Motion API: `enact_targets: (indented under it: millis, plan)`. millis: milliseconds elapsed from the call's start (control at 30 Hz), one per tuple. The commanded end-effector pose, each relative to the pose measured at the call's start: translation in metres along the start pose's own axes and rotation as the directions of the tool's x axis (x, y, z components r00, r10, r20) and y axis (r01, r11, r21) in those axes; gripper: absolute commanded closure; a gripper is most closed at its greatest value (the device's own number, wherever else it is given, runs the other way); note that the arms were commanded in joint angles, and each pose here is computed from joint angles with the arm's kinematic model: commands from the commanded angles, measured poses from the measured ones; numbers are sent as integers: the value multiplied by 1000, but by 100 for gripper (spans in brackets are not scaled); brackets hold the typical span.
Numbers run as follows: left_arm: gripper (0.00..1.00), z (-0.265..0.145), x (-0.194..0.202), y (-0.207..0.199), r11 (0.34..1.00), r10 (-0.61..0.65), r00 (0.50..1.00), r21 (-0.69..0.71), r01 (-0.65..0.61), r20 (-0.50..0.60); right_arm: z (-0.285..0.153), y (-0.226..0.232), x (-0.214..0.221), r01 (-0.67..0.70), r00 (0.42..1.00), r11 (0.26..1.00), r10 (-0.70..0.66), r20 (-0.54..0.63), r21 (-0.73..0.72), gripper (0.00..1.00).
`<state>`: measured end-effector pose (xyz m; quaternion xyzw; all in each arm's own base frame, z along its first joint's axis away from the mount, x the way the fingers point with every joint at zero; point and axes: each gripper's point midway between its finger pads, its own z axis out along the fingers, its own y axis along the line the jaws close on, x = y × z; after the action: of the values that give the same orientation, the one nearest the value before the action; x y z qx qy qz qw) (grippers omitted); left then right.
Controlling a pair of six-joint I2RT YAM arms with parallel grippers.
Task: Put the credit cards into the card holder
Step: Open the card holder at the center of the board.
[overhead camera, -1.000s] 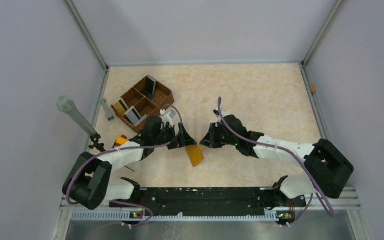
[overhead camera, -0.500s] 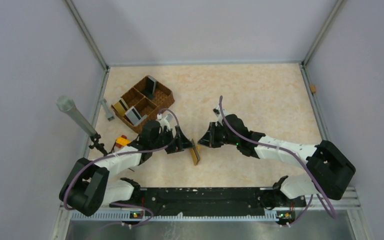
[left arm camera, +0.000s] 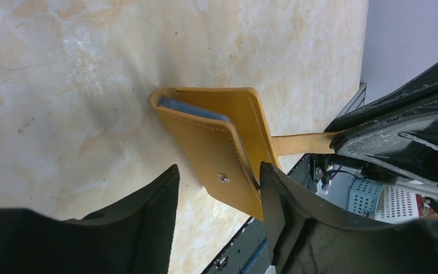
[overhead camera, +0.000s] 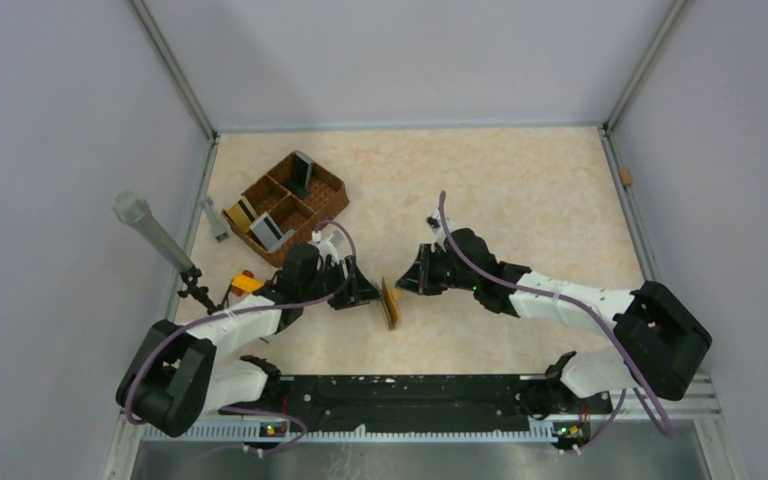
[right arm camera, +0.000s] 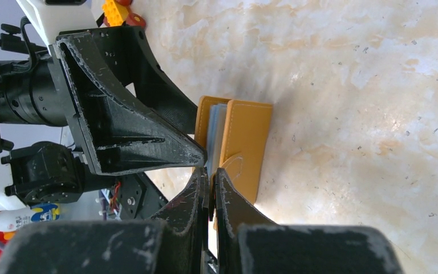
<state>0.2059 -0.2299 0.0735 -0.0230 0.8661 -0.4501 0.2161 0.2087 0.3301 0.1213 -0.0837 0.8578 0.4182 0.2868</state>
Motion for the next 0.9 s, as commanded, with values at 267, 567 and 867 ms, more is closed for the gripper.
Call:
enact_targets:
  millis: [267, 567, 867]
  plan:
    - [80, -4, 3, 11, 998, -11, 1000, -68, 12, 9, -12, -52, 2, -8, 999, 961, -6, 48, 276, 100]
    - [70, -10, -6, -6, 1000, 0, 999, -15, 1, 47, -13, -97, 22, 21, 1000, 892, -18, -11, 451, 100]
    - [73, -5, 3, -1, 1000, -19, 1000, -13, 19, 5, -4, -105, 32, 22, 999, 889, -4, -40, 457, 100]
